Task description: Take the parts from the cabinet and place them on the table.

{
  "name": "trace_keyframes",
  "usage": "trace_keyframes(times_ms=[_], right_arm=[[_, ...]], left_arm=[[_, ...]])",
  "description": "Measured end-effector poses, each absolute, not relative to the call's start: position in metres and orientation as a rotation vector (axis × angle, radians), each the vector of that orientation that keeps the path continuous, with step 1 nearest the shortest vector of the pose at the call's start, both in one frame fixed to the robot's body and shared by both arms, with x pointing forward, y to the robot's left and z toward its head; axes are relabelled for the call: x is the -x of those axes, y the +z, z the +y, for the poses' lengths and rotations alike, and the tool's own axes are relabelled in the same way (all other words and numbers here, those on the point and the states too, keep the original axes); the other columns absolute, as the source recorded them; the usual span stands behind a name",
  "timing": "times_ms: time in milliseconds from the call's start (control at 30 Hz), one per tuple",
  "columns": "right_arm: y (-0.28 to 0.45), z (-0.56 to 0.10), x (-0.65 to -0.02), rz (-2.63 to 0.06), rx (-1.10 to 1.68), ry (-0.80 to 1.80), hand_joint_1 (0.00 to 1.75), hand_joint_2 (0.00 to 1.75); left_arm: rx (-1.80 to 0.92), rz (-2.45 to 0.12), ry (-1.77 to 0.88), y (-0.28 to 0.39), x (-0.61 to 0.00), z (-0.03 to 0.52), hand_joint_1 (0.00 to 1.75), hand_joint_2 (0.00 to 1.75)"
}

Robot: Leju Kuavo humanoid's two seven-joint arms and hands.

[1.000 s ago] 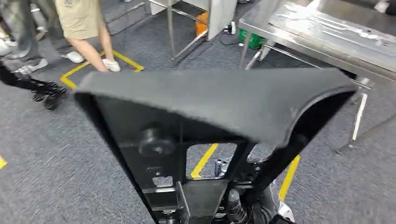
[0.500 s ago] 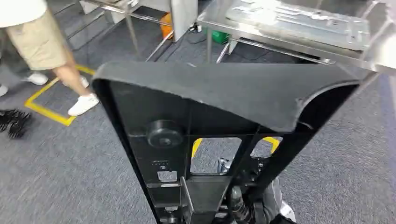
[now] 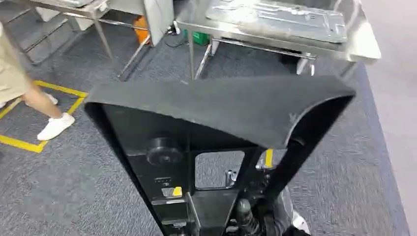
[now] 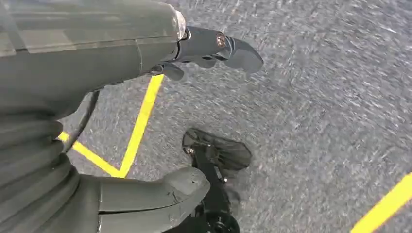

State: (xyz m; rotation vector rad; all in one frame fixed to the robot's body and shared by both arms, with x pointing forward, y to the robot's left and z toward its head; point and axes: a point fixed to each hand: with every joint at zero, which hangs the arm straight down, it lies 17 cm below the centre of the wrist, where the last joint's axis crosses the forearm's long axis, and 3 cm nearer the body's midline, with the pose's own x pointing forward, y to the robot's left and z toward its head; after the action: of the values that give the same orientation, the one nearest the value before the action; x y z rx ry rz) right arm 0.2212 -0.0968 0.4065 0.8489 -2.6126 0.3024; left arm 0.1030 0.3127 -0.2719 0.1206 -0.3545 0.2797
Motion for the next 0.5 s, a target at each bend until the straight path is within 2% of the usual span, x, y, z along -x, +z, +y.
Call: trace_keyframes(times_ms=[500], right_arm=[[0.405, -0.096, -0.223, -2.605, -0.843, 0.311, 1.75, 1.75]], left_arm=[[-0.114, -0.364, 0.283, -0.271, -0.109, 0.311, 0.00, 1.75]])
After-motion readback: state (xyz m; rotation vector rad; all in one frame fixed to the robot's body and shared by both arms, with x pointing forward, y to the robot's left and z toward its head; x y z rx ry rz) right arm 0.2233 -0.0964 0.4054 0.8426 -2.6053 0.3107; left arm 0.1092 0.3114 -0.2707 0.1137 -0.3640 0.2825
